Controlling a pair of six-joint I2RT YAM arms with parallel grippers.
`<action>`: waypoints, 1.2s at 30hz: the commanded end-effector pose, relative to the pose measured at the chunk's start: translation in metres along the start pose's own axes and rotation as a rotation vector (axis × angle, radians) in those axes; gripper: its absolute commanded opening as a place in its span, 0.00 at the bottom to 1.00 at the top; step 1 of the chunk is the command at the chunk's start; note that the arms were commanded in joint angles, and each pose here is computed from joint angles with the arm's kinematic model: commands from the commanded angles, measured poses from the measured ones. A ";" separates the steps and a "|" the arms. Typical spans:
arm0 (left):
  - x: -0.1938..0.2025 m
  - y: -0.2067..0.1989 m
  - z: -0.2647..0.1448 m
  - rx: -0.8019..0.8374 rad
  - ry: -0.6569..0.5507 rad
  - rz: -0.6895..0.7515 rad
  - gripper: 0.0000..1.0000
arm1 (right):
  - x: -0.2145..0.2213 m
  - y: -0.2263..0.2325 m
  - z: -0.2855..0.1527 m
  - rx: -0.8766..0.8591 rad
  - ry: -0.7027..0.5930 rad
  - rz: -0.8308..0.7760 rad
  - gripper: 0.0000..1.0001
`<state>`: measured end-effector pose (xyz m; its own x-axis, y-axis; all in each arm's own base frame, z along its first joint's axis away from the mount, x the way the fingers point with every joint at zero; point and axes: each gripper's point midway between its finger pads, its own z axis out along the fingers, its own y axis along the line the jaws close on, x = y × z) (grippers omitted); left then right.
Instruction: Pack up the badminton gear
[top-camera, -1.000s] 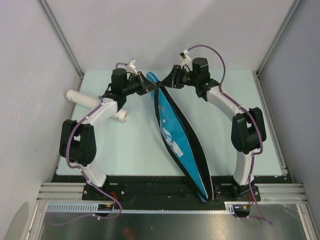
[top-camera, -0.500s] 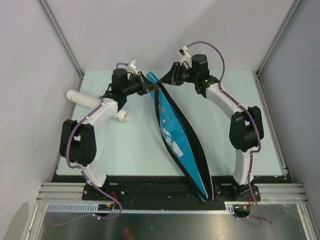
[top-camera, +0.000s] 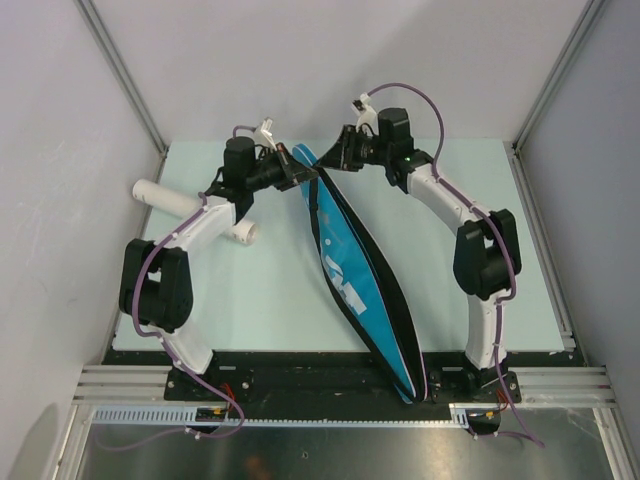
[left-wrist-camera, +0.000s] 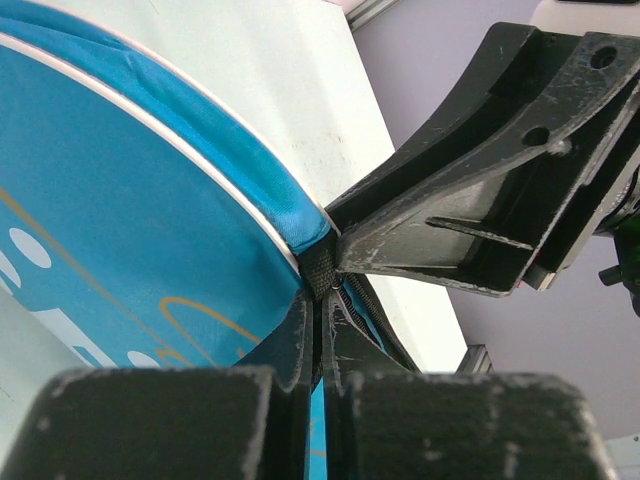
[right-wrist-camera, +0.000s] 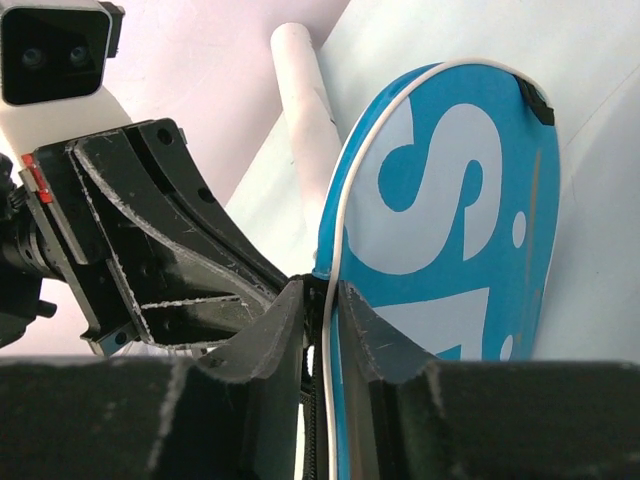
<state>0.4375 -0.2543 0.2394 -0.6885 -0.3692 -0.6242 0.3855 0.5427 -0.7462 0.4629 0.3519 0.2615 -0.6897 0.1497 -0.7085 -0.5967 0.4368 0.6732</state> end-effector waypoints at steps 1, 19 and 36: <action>-0.007 -0.017 0.003 0.043 -0.012 0.019 0.00 | -0.008 0.015 0.005 -0.035 -0.005 -0.039 0.22; -0.004 -0.013 0.006 0.040 -0.003 0.006 0.00 | -0.020 0.020 -0.001 0.025 -0.023 -0.098 0.29; -0.003 -0.013 0.007 0.040 0.002 0.000 0.00 | -0.028 0.023 -0.006 0.038 -0.025 -0.122 0.35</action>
<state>0.4385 -0.2572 0.2363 -0.6969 -0.3745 -0.6116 0.3764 0.5348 -0.7565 0.4694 0.3506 0.2735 -0.6443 0.1114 -0.7566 -0.6207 0.5017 0.6025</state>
